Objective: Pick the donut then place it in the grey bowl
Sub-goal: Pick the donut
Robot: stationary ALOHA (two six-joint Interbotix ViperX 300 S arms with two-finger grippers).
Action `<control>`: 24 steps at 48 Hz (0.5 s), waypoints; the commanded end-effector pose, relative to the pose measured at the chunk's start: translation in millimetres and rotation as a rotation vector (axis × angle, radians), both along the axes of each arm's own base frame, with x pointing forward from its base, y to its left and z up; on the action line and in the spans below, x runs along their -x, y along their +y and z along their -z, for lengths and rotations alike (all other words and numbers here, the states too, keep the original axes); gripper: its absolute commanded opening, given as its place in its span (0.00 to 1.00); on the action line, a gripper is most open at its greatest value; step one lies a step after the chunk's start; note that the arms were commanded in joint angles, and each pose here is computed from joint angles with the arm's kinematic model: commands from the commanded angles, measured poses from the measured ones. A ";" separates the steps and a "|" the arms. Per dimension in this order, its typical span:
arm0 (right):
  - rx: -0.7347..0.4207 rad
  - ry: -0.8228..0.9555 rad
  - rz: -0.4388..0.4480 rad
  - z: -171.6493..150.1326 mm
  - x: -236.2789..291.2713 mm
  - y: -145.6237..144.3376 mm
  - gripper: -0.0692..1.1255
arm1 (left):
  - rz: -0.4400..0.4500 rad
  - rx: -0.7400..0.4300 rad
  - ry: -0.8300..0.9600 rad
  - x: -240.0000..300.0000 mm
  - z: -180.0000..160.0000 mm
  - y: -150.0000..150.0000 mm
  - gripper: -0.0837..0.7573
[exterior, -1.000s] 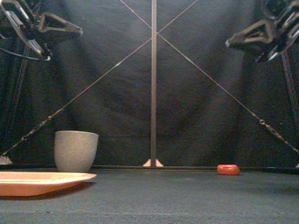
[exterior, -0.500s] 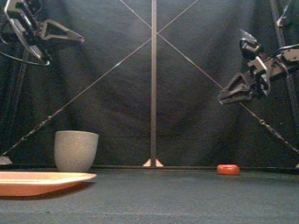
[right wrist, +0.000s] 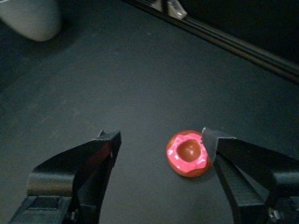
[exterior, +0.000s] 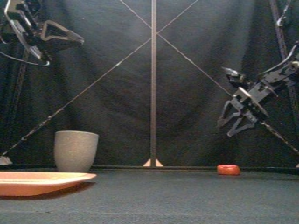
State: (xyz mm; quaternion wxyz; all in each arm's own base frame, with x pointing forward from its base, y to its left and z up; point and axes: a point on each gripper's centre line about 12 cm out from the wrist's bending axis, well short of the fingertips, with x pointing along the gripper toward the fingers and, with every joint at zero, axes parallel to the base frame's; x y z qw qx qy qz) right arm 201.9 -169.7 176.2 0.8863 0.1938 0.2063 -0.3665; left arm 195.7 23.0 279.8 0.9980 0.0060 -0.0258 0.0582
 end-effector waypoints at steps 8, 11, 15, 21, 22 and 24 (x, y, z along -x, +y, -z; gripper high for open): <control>-0.211 0.024 0.140 7.9 1.1 -26.4 0.94 | -0.017 -0.004 -0.007 -0.8 -1.8 3.4 0.10; -0.224 0.040 0.144 12.3 -0.5 -29.6 0.94 | -0.023 -0.004 -0.007 -0.3 -1.4 4.6 0.10; -0.259 0.079 0.140 22.7 -4.7 -33.1 0.94 | -0.031 -0.002 -0.006 -0.3 -1.1 6.1 0.10; -0.283 0.135 0.114 33.1 -15.0 -39.7 0.94 | -0.040 -0.003 -0.007 0.3 -1.0 7.9 0.10; -0.286 0.144 0.110 34.8 -16.6 -41.0 0.94 | -0.040 -0.002 -0.004 0.2 -0.1 7.9 0.10; -0.290 0.161 0.101 37.9 -19.6 -43.1 0.94 | -0.041 -0.002 -0.001 0.5 1.2 8.2 0.10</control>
